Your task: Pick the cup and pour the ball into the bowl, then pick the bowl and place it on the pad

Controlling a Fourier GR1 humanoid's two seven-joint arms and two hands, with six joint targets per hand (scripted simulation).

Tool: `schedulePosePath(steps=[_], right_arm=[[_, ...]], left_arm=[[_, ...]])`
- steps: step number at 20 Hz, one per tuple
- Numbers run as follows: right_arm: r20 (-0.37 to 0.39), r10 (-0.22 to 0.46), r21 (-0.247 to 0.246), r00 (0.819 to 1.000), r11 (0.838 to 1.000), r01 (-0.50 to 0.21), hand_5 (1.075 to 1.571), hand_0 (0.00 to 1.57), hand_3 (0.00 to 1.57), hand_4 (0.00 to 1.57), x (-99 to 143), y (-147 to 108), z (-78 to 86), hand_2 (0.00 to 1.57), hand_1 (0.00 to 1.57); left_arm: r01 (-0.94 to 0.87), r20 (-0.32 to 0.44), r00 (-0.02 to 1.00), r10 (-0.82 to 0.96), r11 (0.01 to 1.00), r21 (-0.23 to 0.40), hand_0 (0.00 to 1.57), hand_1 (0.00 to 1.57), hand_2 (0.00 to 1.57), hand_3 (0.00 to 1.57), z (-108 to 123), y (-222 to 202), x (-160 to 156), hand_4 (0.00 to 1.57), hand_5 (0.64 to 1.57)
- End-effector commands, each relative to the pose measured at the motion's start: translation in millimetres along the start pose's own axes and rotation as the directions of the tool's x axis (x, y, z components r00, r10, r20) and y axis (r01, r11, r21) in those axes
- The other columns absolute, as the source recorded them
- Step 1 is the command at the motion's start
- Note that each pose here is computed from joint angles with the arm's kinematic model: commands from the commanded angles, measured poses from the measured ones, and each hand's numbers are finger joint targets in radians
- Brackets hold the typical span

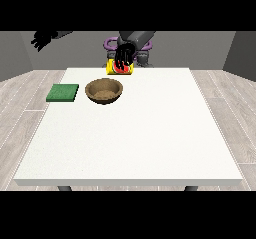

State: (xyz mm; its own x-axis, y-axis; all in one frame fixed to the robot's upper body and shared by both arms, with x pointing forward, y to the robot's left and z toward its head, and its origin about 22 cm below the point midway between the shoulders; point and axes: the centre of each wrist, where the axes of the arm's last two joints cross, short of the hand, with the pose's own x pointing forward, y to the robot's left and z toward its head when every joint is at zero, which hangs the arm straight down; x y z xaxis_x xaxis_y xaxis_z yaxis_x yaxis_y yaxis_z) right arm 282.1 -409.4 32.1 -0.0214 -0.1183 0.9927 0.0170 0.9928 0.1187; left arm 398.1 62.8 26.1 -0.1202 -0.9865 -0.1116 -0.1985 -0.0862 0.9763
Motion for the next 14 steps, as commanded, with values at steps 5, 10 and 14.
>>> schedulePosePath(steps=[5,10,14], right_arm=[[-0.044,-0.005,0.069,0.999,0.998,0.008,1.553,0.0,0.31,0.69,-7.6,33.7,-24.4,0.0,0.0],[-0.047,-0.017,0.011,0.999,1.0,0.017,1.552,0.0,0.34,0.69,-11.8,20.5,-25.2,0.0,0.0],[-0.039,-0.006,0.016,0.999,1.0,0.006,1.546,0.0,0.14,0.73,-1.8,10.8,-20.6,0.0,0.0]], left_arm=[[0.35,0.024,0.937,-0.35,0.937,-0.009,0.61,0.61,1.49,1.54,5.8,16.8,33.0,1.03,1.571],[0.39,0.158,0.911,-0.381,0.92,-0.031,0.19,0.19,1.25,1.57,12.9,44.5,57.7,1.11,1.569],[0.371,0.14,0.921,-0.364,0.928,-0.028,0.0,0.0,1.06,1.55,27.4,30.1,54.8,1.11,1.57]])
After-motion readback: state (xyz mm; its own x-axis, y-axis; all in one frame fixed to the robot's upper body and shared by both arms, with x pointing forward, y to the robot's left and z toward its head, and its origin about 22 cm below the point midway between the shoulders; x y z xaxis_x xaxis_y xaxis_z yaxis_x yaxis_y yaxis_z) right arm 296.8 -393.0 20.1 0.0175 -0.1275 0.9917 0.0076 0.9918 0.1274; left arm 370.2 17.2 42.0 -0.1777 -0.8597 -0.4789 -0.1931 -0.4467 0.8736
